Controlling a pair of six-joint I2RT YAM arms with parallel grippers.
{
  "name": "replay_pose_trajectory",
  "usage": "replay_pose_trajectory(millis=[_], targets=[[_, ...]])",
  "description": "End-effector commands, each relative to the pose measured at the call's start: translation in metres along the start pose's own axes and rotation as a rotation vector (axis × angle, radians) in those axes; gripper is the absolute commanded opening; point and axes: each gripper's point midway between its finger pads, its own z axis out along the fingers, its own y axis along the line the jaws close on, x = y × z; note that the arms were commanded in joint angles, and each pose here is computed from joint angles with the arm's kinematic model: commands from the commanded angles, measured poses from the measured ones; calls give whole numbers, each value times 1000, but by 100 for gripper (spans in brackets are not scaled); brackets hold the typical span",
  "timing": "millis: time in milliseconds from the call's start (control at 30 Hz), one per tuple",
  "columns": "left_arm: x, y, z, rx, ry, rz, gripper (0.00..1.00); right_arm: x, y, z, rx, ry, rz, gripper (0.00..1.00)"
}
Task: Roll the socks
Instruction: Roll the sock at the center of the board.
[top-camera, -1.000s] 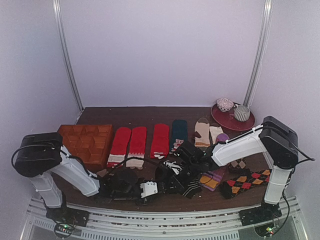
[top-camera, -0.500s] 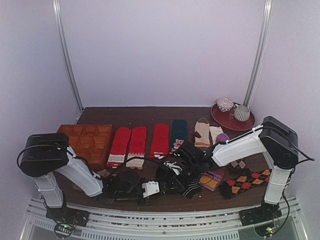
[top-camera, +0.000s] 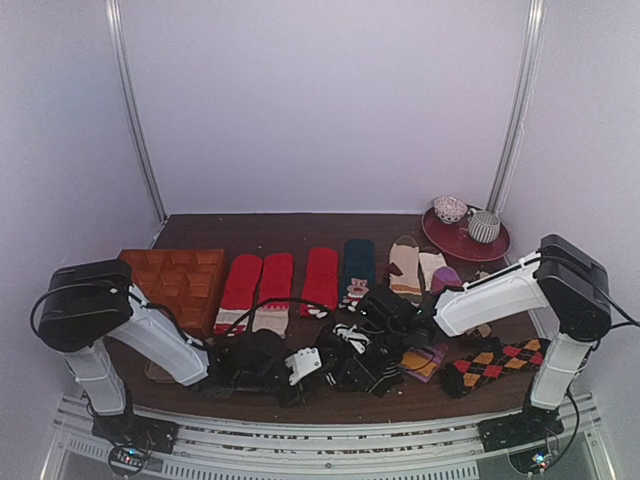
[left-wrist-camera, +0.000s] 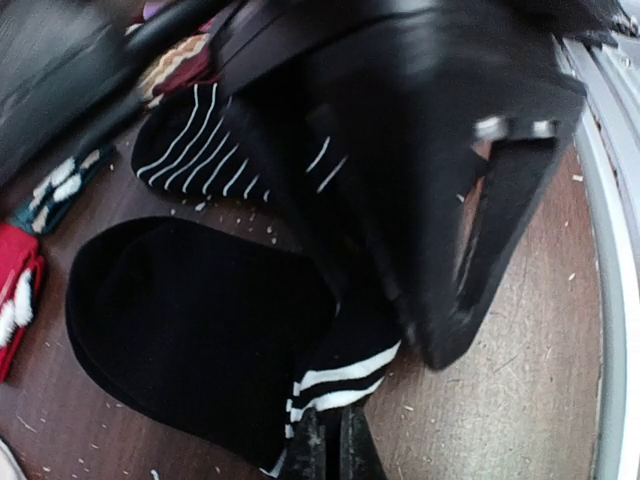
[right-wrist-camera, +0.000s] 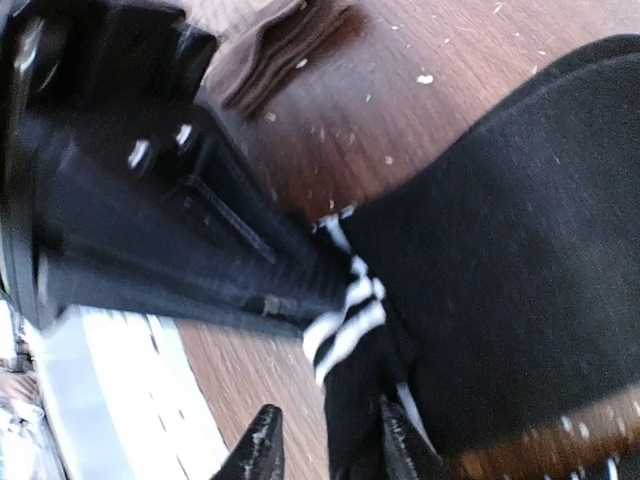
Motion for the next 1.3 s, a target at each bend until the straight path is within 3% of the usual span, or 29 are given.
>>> replay_pose_trajectory(millis=[0,200,367,700,1267], targets=[[57,-12,-6,92,205,-195,0,10,-24,-19,173,-70,-73,37],[88,-23,-8,149,301,-308,0,-15,3,-58,302,-420,-386,43],[98,-28,-9,173,333,-334,0,-12,23,-62,411,-508,-622,45],[102,-28,-9,180,342,-336,0,-15,29,-28,435,-412,-817,44],[107,-31,-10,200,351,-328,0,-8,-12,6,538,-313,-755,32]])
